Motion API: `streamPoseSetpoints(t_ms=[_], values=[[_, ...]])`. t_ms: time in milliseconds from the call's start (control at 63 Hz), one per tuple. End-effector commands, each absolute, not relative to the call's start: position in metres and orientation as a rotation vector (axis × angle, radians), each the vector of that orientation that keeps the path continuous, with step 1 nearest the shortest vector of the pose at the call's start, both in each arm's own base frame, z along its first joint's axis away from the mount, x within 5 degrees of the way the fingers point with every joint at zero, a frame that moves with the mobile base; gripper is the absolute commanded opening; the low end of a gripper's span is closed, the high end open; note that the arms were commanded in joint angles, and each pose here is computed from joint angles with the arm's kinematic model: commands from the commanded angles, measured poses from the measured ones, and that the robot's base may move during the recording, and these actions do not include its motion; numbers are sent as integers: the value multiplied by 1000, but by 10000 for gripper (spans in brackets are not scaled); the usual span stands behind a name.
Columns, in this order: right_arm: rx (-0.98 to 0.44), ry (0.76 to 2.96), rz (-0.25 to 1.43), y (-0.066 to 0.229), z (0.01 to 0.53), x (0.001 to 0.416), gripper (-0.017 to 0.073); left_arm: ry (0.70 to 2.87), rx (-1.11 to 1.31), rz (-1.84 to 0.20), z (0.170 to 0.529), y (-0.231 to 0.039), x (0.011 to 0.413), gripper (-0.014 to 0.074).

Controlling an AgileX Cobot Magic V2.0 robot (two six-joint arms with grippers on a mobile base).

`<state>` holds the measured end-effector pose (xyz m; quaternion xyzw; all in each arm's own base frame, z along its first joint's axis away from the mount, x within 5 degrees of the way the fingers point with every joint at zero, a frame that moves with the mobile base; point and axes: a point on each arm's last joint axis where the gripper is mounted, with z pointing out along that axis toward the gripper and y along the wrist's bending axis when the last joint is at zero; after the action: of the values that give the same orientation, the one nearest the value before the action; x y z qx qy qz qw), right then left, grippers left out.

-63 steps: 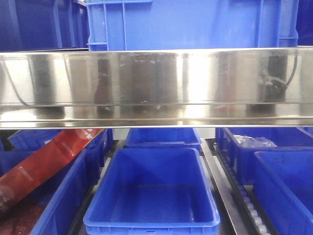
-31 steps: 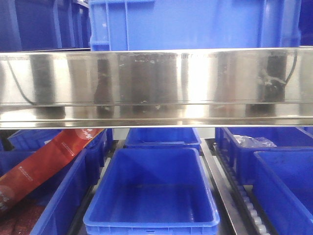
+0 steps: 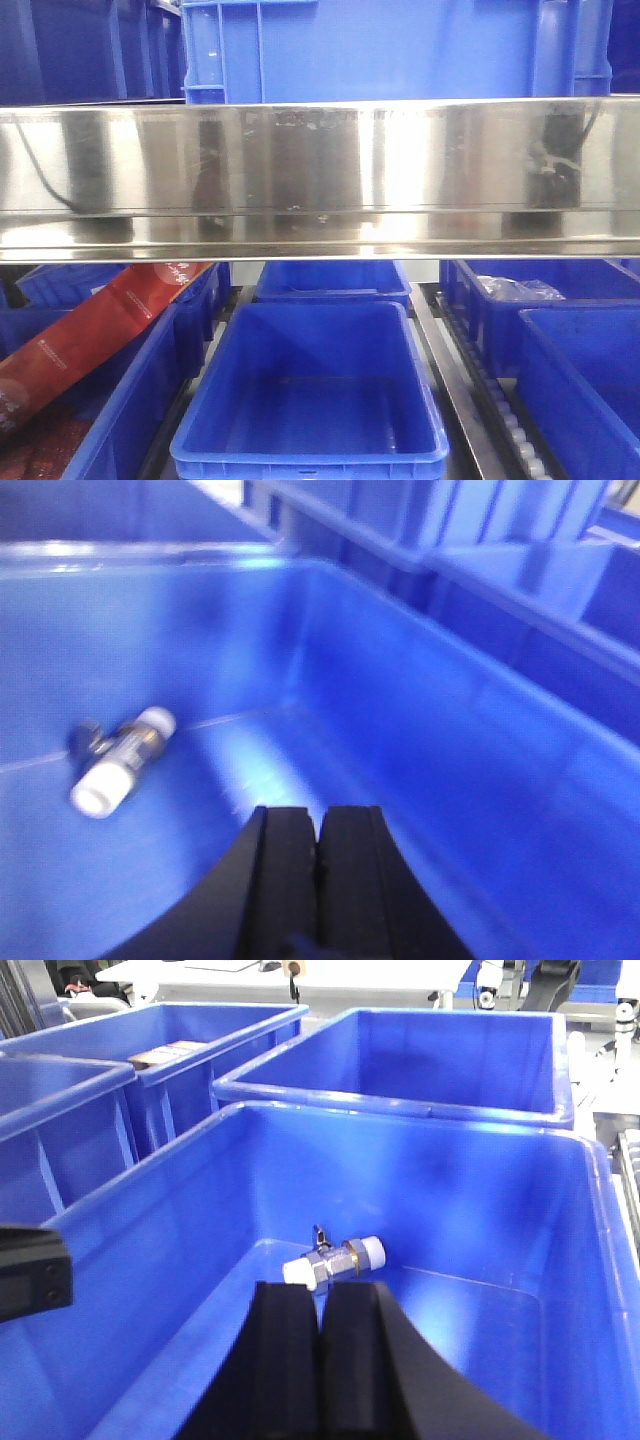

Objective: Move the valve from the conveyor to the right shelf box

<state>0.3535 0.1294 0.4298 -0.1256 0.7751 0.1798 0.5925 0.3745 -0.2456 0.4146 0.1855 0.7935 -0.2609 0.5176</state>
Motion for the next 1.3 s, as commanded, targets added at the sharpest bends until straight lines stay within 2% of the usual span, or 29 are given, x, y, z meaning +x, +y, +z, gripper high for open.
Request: streamPoseSetpoints(t_ms=[0,79,238,445,572,762,1064,1175,1286], values=[[-291,1769,419,127,441,347,-162,1909,453,-625,428,-238,366,-111],[-314,1790,431,125,447,335,-162,1933,472,-623,436,-232,357,-111],[-335,1769,417,118,461,312,-162,1822,455,-632,471,-219,334,-111],[-281,1671,396,103,463,279,-162,1740,543,-585,473,-217,303,-111],[-243,1630,372,91,448,255,-162,1688,493,-605,462,-209,287,-111],[-215,1595,324,73,413,215,-162,1636,428,-589,438,-179,253,-111],[-183,1562,301,49,359,152,-162,1618,374,-544,367,-127,188,-111],[-177,1518,306,42,353,130,-162,1638,379,-539,346,-111,165,-111],[-175,1458,317,36,359,111,-162,1611,373,-546,341,-98,146,-111]])
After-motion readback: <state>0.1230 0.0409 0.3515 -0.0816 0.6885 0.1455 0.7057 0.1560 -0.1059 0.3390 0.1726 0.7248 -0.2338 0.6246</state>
